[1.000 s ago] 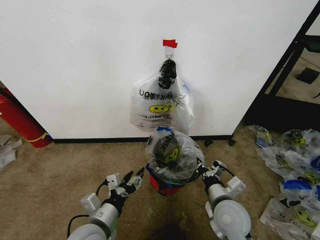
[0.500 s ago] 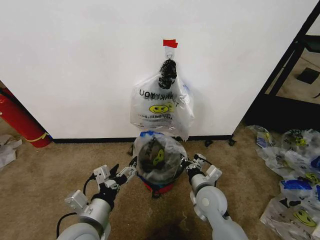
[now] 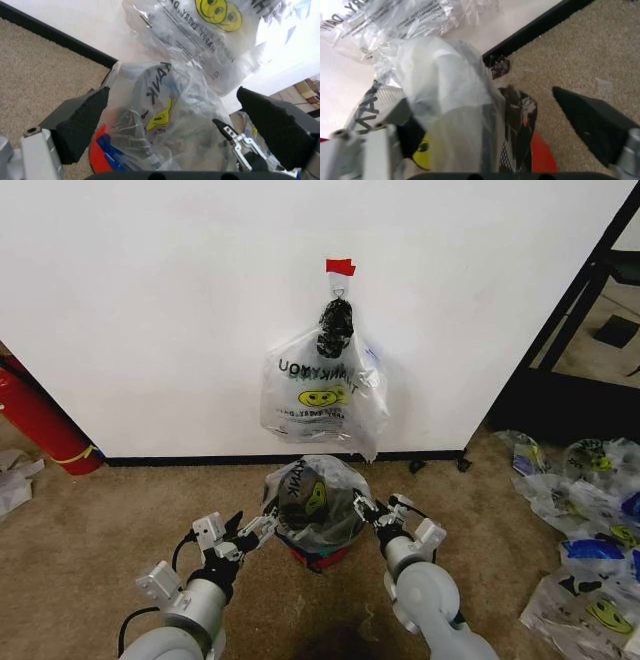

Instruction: Pick up the garbage bag from the wall and place it over the trash bin.

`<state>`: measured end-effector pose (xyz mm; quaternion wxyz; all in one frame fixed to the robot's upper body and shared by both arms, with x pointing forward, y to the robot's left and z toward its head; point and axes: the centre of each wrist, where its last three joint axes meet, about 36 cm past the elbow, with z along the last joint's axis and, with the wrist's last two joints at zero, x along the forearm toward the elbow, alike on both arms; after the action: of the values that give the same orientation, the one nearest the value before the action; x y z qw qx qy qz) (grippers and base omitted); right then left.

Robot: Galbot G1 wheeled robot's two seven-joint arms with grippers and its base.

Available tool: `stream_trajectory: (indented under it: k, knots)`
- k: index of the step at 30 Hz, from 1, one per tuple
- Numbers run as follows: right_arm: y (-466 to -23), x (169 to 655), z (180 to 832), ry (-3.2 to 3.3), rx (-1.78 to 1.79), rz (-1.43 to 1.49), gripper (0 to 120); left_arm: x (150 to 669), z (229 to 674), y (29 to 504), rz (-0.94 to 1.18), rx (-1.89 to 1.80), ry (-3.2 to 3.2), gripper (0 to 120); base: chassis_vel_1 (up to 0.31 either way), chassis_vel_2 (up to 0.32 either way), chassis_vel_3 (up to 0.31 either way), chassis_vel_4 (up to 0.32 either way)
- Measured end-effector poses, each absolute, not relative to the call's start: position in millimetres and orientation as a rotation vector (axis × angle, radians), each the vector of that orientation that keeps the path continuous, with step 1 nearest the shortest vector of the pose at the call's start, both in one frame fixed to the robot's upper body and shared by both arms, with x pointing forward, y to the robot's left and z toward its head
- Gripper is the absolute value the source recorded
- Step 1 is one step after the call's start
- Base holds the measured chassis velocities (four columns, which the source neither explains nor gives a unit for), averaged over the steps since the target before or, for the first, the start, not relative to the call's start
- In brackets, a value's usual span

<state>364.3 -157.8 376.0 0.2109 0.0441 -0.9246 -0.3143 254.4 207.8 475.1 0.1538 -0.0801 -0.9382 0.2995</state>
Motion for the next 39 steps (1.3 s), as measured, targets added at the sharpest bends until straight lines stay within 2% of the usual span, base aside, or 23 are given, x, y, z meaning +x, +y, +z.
stream_trajectory:
  k: [2, 6, 14, 20, 23, 24, 25, 26, 28, 29, 31, 36, 39]
  knots:
    - [-159.8, 364.2, 374.7, -2.569, 0.142, -0.876, 97, 253.6, 474.8, 206.8, 0.852, -0.232, -2.69, 100, 0.0, 0.0, 0.0, 0.0]
    - [-164.1, 363.9, 372.6, -2.565, 0.179, -0.886, 100, 252.6, 476.5, 205.7, 0.852, -0.238, -2.693, 100, 0.0, 0.0, 0.0, 0.0]
    - [-173.6, 355.9, 368.4, -2.541, 0.237, -0.937, 100, 249.1, 477.5, 203.7, 0.824, -0.249, -2.697, 100, 0.0, 0.0, 0.0, 0.0]
    - [-179.4, 351.1, 360.3, -2.611, 0.306, -0.873, 100, 252.6, 476.5, 198.8, 0.775, -0.29, -2.711, 100, 0.0, 0.0, 0.0, 0.0]
    - [-182.7, 354.6, 357.3, -2.613, 0.296, -0.879, 100, 253.5, 462.8, 195.2, 0.624, -0.317, -2.764, 100, 0.0, 0.0, 0.0, 0.0]
    - [-183.5, 356.5, 356.5, -2.61, 0.289, -0.886, 100, 253.5, 450.0, 192.5, 0.501, -0.335, -2.81, 100, 0.0, 0.0, 0.0, 0.0]
    - [-183.6, 356.9, 356.4, -2.609, 0.287, -0.888, 100, 253.5, 446.1, 191.7, 0.465, -0.344, -2.823, 100, 0.0, 0.0, 0.0, 0.0]
    - [-183.2, 358.2, 356.6, -2.606, 0.282, -0.898, 100, 253.1, 429.8, 188.9, 0.3, -0.403, -2.875, 100, 0.0, 0.0, 0.0, 0.0]
    - [-182.8, 358.5, 356.9, -2.604, 0.279, -0.903, 100, 252.7, 422.4, 187.5, 0.224, -0.44, -2.894, 100, 0.0, 0.0, 0.0, 0.0]
    - [-181.8, 359.1, 357.3, -2.6, 0.274, -0.911, 100, 251.4, 402.7, 183.6, 0.021, -0.565, -2.935, 100, 0.0, 0.0, 0.0, 0.0]
    - [-181.6, 359.5, 356.9, -2.593, 0.265, -0.922, 100, 254.4, 384.8, 181.0, -0.142, -0.666, -2.962, 100, 0.0, 0.0, 0.0, 0.0]
    - [-183.9, 358.6, 355.6, -2.576, 0.251, -0.936, 100, 267.6, 364.5, 173.8, -0.264, -0.742, -2.981, 100, 0.0, 0.0, 0.0, 0.0]
    - [-185.5, 357.7, 355.6, -2.57, 0.247, -0.941, 100, 277.9, 356.0, 165.7, -0.256, -0.723, -2.989, 100, 0.0, 0.0, 0.0, 0.0]
